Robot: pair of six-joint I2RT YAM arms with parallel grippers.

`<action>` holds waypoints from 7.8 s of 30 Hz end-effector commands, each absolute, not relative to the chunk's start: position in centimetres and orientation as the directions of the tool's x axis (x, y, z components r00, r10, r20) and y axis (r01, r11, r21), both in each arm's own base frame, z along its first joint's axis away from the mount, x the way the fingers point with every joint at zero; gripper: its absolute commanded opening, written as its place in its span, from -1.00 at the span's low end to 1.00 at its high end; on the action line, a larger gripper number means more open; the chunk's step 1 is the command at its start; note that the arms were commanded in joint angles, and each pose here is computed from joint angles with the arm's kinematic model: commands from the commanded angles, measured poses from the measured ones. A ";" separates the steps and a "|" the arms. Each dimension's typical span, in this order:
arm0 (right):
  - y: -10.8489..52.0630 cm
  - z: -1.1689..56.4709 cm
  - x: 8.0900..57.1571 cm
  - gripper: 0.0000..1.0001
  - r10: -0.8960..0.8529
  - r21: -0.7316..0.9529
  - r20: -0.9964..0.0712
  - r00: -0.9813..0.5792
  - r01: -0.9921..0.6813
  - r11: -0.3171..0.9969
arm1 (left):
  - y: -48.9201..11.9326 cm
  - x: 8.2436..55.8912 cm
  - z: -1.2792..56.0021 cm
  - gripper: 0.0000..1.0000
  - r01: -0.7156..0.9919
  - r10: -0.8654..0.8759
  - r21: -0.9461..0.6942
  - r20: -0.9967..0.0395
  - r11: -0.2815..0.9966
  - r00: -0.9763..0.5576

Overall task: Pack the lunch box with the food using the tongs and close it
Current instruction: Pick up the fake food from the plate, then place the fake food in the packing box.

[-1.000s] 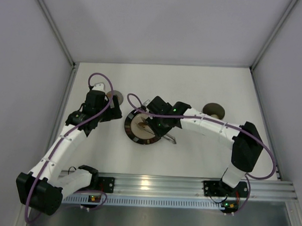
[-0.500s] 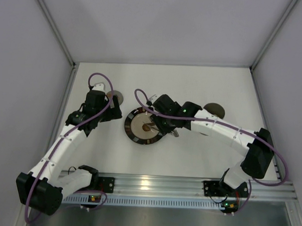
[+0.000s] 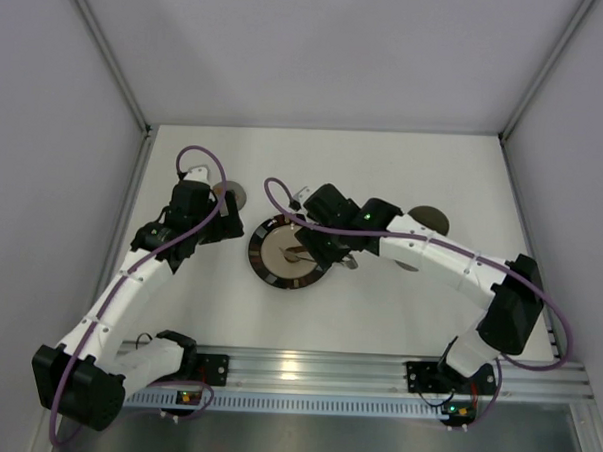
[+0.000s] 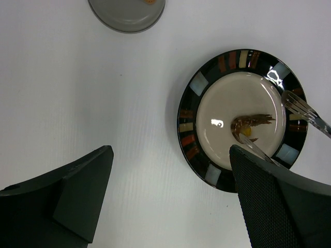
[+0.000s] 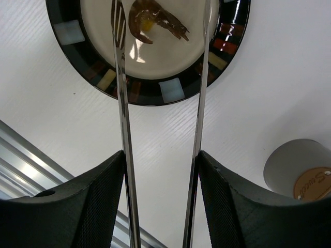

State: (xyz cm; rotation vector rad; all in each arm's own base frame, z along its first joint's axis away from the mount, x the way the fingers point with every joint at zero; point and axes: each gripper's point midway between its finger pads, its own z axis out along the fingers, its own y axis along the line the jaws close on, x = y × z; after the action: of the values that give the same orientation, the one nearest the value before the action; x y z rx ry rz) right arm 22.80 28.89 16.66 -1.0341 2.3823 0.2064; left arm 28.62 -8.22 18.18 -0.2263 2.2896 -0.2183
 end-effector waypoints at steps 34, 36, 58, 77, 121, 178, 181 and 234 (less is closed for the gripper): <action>26.8 14.3 22.1 -0.30 -0.662 -0.020 -0.466 -0.587 -0.741 0.671 | -8.4 29.3 18.7 0.98 -0.070 -0.228 -0.239 -0.737 0.969 -0.636; 26.5 14.6 21.9 -0.36 -0.656 -0.016 -0.468 -0.592 -0.736 0.676 | -8.4 29.3 18.6 0.98 -0.071 -0.227 -0.237 -0.737 0.969 -0.637; 26.6 15.7 23.5 -0.21 -0.667 -0.081 -0.478 -0.571 -0.728 0.681 | -8.6 29.2 18.7 0.98 -0.062 -0.229 -0.248 -0.735 0.967 -0.638; 26.8 15.7 23.2 -0.54 -0.667 -0.059 -0.474 -0.575 -0.735 0.675 | -8.6 29.2 18.8 0.98 -0.061 -0.228 -0.247 -0.737 0.967 -0.636; 20.8 25.3 24.1 -0.85 -0.377 -0.008 -0.677 -0.631 -0.506 0.862 | -8.7 29.2 18.8 0.98 -0.060 -0.230 -0.250 -0.736 0.966 -0.636; 3.1 27.6 13.3 -0.70 0.033 0.022 -0.681 -0.731 0.025 0.999 | -9.6 29.2 18.7 0.98 -0.027 -0.232 -0.283 -0.724 0.959 -0.650; 3.1 27.3 13.2 -0.70 0.041 0.027 -0.675 -0.736 0.031 0.999 | -9.7 29.2 18.6 0.98 -0.024 -0.230 -0.283 -0.722 0.959 -0.653; 10.9 34.6 23.6 -0.29 -0.039 0.066 -0.796 -0.604 -0.150 0.986 | -9.8 29.4 18.7 0.98 -0.021 -0.229 -0.286 -0.720 0.958 -0.655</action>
State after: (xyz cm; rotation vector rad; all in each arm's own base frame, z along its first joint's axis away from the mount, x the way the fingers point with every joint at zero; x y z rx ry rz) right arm 19.71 8.34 32.60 -0.0473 2.2860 0.1280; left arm 28.31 -9.54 18.00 -0.1848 2.3150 -0.3012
